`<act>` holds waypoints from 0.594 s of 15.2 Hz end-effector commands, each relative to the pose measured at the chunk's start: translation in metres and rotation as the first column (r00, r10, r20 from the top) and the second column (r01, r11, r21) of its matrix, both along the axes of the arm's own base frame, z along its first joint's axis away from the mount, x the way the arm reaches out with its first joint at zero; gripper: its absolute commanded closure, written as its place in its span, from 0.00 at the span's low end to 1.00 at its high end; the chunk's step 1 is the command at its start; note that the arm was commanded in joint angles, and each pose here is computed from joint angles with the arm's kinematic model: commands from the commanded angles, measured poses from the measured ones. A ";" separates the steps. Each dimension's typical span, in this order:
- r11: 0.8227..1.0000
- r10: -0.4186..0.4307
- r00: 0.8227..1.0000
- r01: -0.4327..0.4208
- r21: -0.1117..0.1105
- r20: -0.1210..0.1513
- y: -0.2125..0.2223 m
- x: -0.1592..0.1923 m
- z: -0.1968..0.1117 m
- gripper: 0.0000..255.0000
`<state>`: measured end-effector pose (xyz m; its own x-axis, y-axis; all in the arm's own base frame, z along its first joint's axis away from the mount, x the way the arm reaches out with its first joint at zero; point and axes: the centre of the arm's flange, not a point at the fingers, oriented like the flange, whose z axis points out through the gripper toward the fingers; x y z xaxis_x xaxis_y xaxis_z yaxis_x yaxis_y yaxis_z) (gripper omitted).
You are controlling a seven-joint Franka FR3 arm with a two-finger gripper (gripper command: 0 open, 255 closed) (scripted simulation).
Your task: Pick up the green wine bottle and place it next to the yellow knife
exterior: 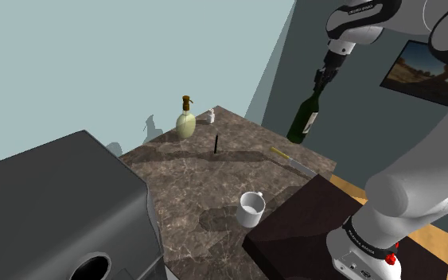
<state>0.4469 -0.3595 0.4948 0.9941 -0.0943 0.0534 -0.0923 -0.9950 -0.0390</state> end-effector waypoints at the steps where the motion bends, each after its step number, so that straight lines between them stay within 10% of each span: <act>1: 1.000 0.001 1.000 -0.001 -0.001 0.000 -0.025 -0.011 -0.001 1.00; 9: 1.000 0.001 1.000 -0.001 -0.001 0.000 -0.094 -0.033 -0.017 1.00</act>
<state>0.4146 -0.4524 0.4826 0.9942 -0.0938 0.0532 -0.0918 -0.9950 -0.0388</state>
